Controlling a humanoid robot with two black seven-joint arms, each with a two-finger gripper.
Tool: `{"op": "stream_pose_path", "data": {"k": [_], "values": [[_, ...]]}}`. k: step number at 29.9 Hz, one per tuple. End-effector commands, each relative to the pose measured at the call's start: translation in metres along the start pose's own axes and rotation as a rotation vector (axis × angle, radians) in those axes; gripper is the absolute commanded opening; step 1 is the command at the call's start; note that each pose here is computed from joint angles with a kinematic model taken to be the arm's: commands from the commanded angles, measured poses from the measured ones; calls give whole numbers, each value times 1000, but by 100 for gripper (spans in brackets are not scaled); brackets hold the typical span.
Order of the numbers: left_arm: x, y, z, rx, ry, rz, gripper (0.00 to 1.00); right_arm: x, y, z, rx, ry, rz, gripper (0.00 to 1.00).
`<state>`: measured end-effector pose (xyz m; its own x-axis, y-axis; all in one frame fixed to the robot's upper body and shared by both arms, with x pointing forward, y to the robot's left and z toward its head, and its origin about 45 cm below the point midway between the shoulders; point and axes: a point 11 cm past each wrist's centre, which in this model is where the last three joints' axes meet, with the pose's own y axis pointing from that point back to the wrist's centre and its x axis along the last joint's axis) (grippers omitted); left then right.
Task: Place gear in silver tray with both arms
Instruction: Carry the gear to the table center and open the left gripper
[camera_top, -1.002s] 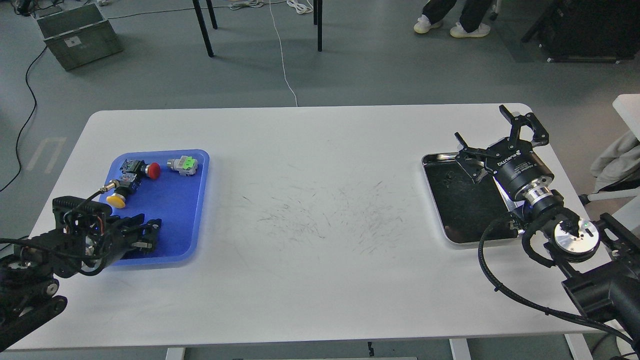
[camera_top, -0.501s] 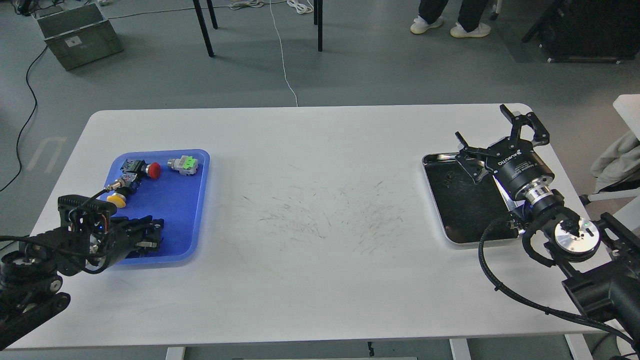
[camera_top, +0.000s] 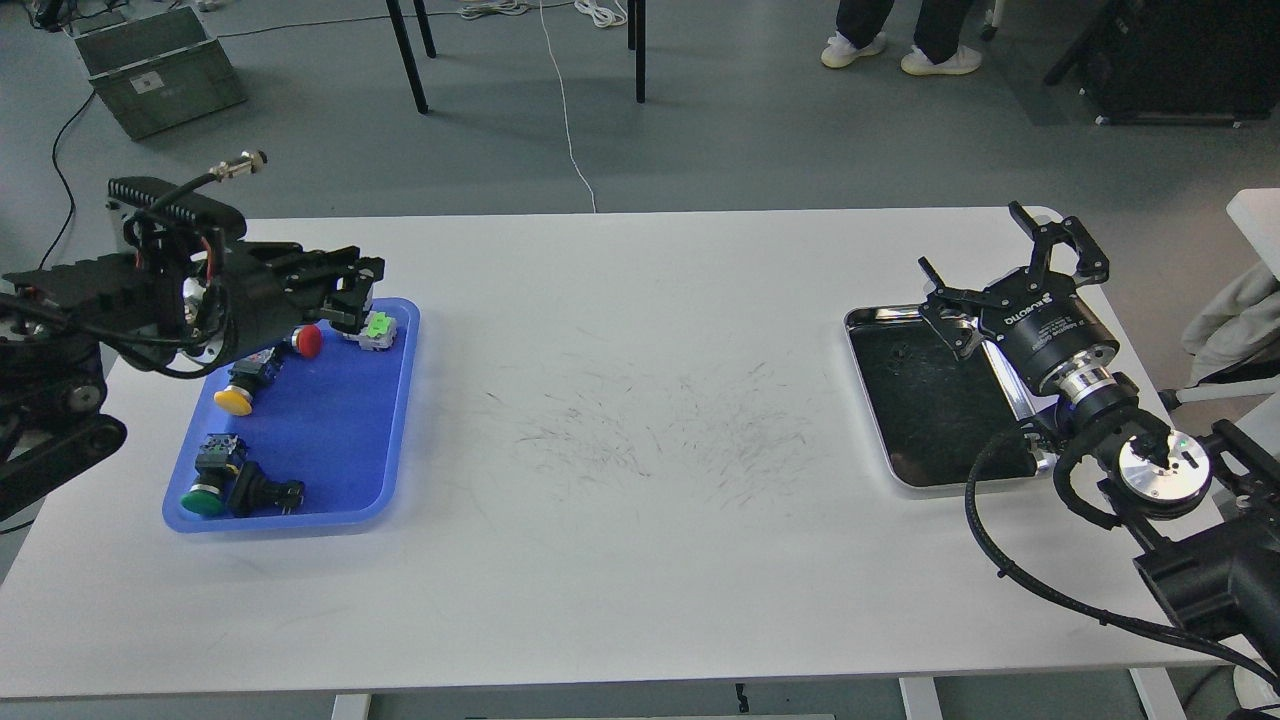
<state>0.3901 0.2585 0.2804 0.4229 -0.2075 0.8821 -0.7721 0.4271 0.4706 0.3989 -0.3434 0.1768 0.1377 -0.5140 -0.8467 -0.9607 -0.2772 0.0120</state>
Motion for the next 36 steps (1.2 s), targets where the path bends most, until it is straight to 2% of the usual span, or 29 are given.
{"op": "stream_pose_path", "data": {"k": [1,8,16,21,28,36], "values": [[6,-39,50,-66,55,22,10,1,2,-10,7,20,6,97],[-26,-105,132,-146,186,-19,10,3,5,-21,15,44,16,97],[-75,-135,216,-235,220,-92,10,5,7,-23,17,46,23,97],[-106,-140,203,-175,203,-117,10,6,8,-23,18,46,25,97],[-120,-149,173,-92,199,-115,10,5,8,-23,18,46,24,97],[-125,-145,191,-153,176,-107,11,6,8,-23,18,46,24,97]]}}
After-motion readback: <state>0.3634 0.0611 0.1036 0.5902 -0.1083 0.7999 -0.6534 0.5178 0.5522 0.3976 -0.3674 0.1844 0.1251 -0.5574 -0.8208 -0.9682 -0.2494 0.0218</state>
